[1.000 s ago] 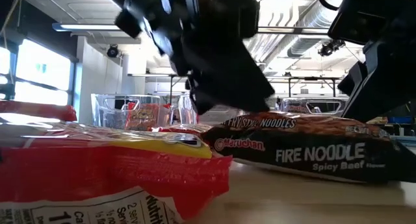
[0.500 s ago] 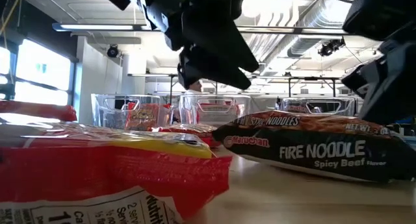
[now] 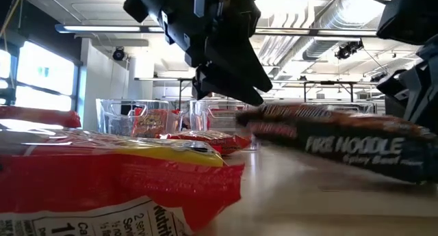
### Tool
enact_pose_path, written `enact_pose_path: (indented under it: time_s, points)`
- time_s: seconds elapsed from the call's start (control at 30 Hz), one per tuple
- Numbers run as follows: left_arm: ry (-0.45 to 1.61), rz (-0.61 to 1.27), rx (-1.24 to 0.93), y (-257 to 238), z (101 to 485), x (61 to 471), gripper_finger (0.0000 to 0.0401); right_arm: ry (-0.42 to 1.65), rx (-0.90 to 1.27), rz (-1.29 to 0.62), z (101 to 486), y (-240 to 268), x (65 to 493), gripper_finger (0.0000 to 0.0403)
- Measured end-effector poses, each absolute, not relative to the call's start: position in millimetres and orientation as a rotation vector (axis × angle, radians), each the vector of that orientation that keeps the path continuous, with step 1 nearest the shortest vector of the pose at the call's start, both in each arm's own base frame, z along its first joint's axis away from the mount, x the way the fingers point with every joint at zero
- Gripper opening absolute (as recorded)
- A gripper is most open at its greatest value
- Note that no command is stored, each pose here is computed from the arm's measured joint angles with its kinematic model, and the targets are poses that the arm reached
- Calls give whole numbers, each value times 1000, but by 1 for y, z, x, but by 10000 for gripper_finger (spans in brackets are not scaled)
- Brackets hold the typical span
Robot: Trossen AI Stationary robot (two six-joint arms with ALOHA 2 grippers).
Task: Sort Maruchan noodles
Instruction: Put the black noodle pack into the right transparent bin
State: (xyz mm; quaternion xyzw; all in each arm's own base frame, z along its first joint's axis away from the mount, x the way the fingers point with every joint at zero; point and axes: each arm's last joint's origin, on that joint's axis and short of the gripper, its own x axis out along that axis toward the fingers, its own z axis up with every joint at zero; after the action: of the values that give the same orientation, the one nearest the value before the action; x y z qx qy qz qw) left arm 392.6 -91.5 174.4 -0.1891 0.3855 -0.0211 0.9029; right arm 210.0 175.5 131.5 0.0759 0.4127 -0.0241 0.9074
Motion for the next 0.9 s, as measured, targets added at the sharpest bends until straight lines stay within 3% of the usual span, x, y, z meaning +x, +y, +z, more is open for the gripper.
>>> enact_pose_path:
  time_s: [0.27,0.9]
  points:
    - [805,-11,-404,-78,169,396,130,888,145,-50,129,174,208,0]
    - [856,-41,-565,-65,135,409,183,886,57,-53,128,172,207,0]
